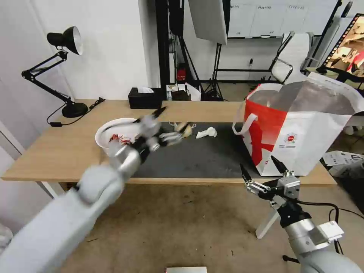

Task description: Pick up the trash from the table and place it into the takeout bag.

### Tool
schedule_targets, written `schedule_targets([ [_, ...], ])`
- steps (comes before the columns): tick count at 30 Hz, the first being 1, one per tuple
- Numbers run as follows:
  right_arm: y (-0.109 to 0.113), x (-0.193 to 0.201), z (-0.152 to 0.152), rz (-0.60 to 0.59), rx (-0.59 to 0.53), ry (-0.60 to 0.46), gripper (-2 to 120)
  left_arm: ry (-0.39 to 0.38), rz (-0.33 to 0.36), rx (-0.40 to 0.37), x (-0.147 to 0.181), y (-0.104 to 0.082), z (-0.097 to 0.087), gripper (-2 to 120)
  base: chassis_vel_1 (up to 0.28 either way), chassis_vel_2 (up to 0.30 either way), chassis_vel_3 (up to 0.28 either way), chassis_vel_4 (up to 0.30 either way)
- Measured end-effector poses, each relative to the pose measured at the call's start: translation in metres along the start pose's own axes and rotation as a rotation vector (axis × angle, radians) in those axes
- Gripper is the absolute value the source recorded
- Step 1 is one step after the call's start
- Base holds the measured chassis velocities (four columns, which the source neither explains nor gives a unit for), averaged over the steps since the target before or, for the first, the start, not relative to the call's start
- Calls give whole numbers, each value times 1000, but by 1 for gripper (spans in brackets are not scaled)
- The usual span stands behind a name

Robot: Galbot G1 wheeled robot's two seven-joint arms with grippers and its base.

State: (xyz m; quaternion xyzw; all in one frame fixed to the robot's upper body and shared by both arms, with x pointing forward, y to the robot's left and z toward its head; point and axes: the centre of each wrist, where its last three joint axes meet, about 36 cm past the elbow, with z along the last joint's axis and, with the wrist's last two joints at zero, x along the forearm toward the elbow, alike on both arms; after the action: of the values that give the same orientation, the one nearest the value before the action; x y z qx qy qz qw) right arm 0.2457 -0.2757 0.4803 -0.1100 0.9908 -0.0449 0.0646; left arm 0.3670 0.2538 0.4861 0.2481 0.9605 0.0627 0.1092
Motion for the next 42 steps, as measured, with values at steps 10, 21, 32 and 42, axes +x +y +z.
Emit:
schedule_targets([
  [10, -3, 31, 74, 51, 35, 53, 100, 157, -231, -14, 117, -42, 69, 100, 0, 0, 0, 0],
  [21, 1, 37, 95, 36, 27, 91, 100, 163, -223, -23, 115, -50, 80, 100, 0, 0, 0, 0],
  [32, 0, 30, 95, 19, 21, 99, 100, 161, -227, -20, 112, -47, 81, 100, 0, 0, 0, 0],
  [42, 0, -58, 60, -219, -112, 100, 100, 150, -232, -20, 102, -42, 76, 100, 0, 0, 0, 0],
])
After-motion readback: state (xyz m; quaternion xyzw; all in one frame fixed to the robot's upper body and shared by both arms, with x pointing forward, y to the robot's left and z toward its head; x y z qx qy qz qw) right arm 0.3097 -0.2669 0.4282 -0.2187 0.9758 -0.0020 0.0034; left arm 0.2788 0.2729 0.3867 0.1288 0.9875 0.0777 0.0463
